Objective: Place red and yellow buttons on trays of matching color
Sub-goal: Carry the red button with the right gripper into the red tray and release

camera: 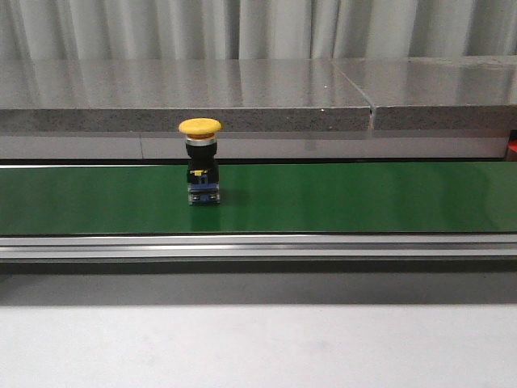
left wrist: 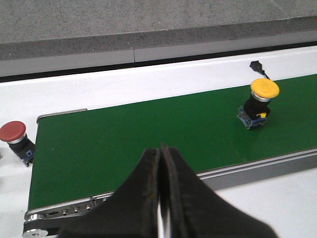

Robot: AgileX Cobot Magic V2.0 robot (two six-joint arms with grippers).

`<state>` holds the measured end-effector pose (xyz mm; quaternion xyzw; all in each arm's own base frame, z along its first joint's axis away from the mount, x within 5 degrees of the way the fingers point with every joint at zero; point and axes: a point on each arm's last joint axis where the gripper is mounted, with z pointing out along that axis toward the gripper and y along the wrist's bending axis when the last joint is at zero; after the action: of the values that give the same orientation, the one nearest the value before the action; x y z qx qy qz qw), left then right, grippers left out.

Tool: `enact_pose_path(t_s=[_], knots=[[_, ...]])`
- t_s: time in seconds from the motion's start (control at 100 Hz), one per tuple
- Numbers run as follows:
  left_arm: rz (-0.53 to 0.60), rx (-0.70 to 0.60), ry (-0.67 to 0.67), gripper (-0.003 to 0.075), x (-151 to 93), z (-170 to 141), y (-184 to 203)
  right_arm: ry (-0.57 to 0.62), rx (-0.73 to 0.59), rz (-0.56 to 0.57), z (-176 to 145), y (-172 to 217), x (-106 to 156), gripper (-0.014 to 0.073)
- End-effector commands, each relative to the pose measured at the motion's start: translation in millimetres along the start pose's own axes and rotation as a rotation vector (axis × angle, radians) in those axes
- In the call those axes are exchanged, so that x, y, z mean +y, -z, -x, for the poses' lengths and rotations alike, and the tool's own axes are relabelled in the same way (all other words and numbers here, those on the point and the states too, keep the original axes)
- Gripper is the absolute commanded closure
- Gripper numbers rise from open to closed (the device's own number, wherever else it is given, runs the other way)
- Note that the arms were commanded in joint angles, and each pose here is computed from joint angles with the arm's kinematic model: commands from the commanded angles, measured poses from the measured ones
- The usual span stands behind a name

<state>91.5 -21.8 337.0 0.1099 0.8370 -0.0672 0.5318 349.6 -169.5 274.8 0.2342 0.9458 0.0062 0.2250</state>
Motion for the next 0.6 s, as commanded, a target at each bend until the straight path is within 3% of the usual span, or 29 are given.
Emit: enact_pose_path(t_s=[0.0, 0.44, 0.59], knots=[[-0.001, -0.088, 0.02, 0.0741, -0.3, 13.1, 4.0, -0.015, -0.146, 0.014, 14.0, 22.5, 1.2, 0.0596], [-0.001, -0.088, 0.02, 0.0741, -0.3, 13.1, 4.0, -0.07, -0.108, 0.05, 18.2, -23.9, -1.0, 0.059], [-0.001, -0.088, 0.02, 0.0741, -0.3, 13.1, 4.0, -0.081, -0.091, 0.058, 17.3, -30.6, -1.0, 0.0498]])
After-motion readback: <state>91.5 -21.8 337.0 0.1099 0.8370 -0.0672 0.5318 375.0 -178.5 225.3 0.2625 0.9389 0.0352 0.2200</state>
